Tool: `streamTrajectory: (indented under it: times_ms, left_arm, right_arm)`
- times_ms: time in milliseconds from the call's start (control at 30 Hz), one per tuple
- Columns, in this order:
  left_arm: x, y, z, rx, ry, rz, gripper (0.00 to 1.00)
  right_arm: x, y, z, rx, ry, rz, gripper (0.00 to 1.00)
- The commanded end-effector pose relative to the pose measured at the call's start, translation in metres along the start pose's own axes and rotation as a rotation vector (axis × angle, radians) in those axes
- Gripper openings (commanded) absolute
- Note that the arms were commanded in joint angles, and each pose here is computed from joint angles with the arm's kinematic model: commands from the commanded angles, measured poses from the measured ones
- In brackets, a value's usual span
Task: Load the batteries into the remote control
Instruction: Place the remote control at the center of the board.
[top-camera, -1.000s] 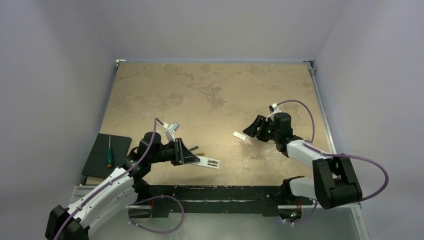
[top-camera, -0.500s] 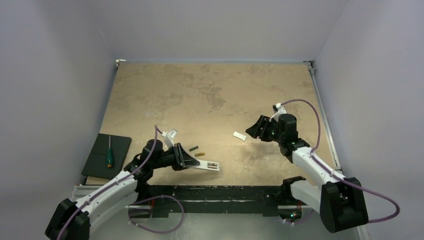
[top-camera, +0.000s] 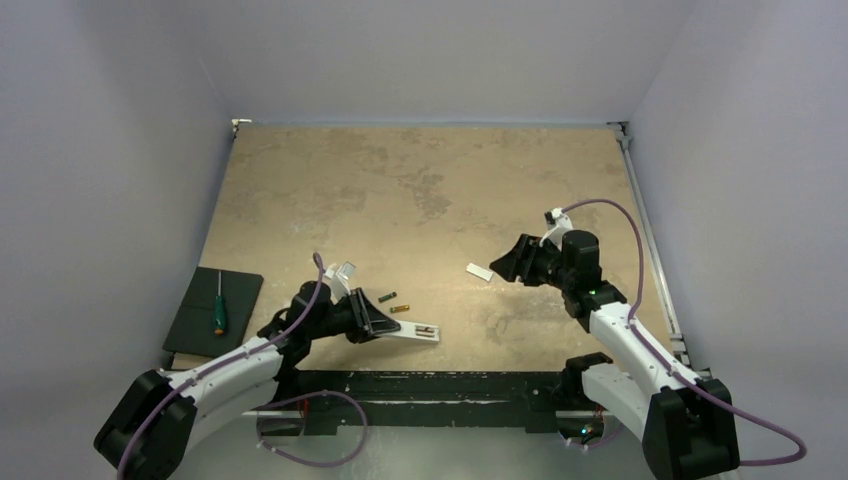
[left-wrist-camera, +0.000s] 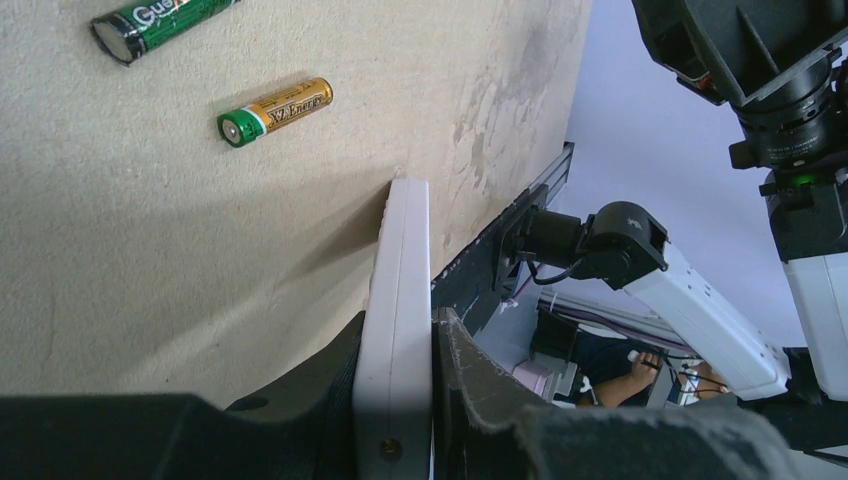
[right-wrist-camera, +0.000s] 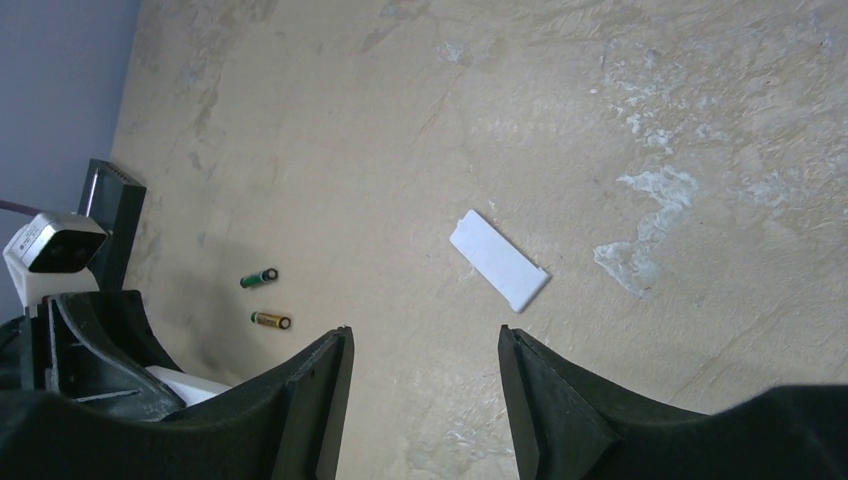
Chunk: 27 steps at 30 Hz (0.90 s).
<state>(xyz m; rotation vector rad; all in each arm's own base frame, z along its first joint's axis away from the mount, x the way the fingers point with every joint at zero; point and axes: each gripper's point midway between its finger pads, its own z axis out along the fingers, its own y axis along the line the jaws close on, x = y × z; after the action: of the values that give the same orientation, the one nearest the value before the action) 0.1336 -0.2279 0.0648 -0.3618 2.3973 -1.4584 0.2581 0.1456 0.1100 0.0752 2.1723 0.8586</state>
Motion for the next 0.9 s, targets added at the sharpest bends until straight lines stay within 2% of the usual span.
streamTrajectory:
  times_ms: [0, 100, 367, 533, 867]
  left_arm:
    - [-0.004, 0.004, 0.004, -0.007, -0.021, 0.036, 0.1]
    - [-0.002, 0.012, 0.005, -0.036, -0.015, 0.038, 0.22]
    - [-0.001, 0.023, 0.004, -0.113, -0.001, 0.044, 0.46]
    - [-0.005, 0.026, 0.002, -0.161, -0.003, 0.066, 0.56]
    - [-0.014, 0.037, -0.006, -0.32, -0.008, 0.107, 0.59]
  right_arm:
    - [0.0, 0.008, -0.002, -0.049, 0.004, -0.031, 0.63]
    - [0.0, 0.011, -0.003, -0.063, 0.004, -0.03, 0.63]
    - [0.0, 0.018, -0.006, -0.094, 0.015, -0.045, 0.64]
    - [0.0, 0.023, -0.007, -0.114, 0.023, -0.05, 0.64]
    - [0.007, 0.056, 0.0, -0.142, 0.075, -0.141, 0.64]
